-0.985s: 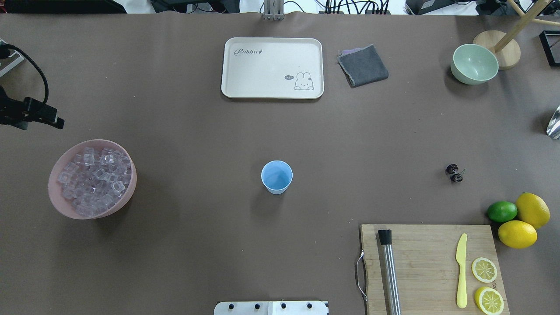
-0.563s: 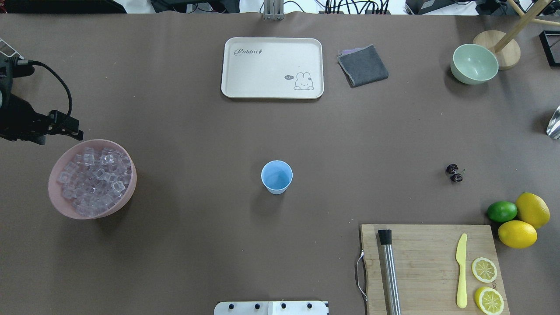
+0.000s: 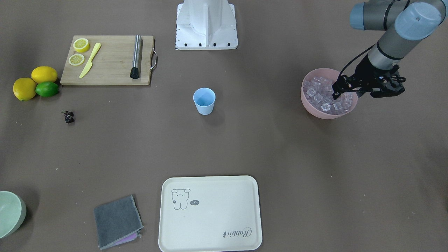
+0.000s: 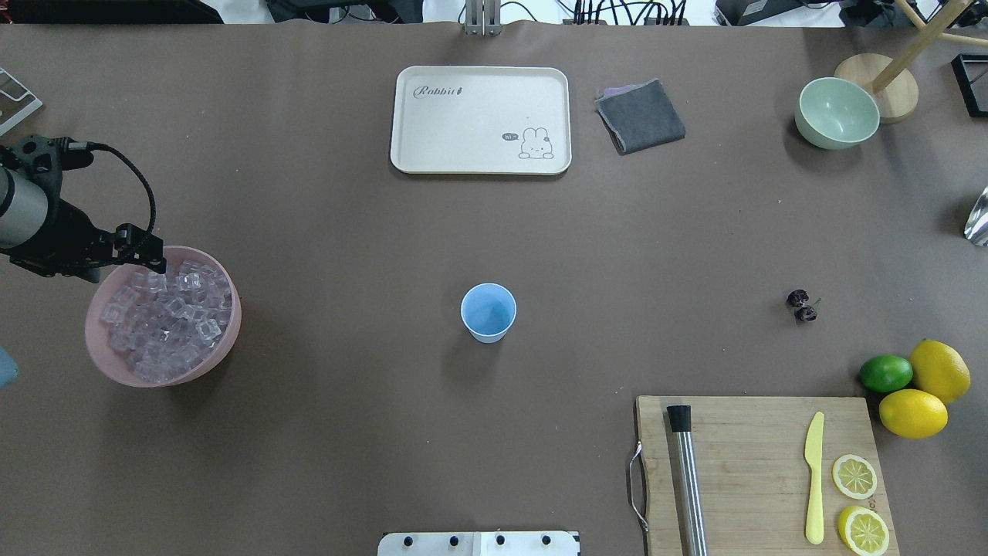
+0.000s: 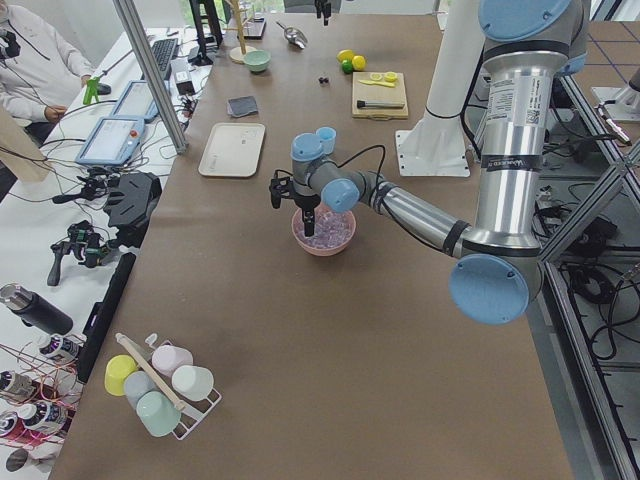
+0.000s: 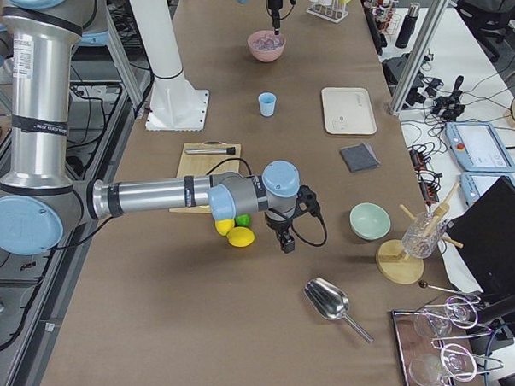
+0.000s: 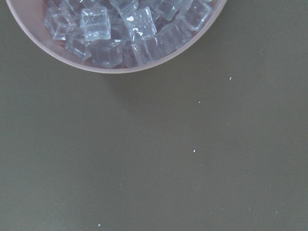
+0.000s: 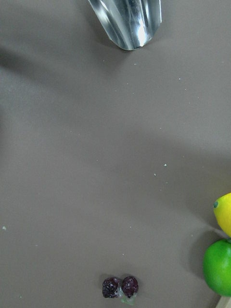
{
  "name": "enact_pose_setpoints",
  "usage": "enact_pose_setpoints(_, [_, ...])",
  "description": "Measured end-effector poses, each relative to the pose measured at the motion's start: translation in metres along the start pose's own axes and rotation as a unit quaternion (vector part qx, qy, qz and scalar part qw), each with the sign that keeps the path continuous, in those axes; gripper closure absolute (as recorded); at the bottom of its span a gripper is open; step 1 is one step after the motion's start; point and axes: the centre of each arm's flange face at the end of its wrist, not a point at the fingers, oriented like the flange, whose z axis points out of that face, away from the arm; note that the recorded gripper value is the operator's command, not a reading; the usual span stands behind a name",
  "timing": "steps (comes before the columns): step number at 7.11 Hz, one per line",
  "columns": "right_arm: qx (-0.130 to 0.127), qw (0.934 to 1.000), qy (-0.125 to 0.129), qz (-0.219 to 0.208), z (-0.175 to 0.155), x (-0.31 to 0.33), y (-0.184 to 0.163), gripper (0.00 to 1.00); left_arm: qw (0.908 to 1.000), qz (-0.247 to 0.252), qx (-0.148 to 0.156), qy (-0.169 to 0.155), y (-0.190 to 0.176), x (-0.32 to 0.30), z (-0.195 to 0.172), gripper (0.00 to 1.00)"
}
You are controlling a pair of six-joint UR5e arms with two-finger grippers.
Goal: Put ice and cherries in cup
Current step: 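Move the left gripper over the pink ice bowl and lower it, then close the left gripper on an ice cube and lift it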
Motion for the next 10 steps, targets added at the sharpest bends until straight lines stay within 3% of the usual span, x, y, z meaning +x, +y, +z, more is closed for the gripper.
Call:
enact_pose_setpoints(4, [-0.003,1.0,0.0,0.002,0.003,0.001,0.001,0.0,0.9998,0.006,0.006,-0.015,0.005,0.011,0.018,0.22])
enact_pose_setpoints(7, [-0.004,1.0,0.0,0.003,0.004,0.002,0.003,0.0,0.9998,0.005,0.004,-0.02,0.004,0.007,0.024,0.44])
enact_pose_setpoints(10, [-0.005,1.0,-0.001,0.003,0.004,0.002,0.004,0.0,0.9998,0.004,0.004,-0.021,0.004,0.007,0.025,0.47])
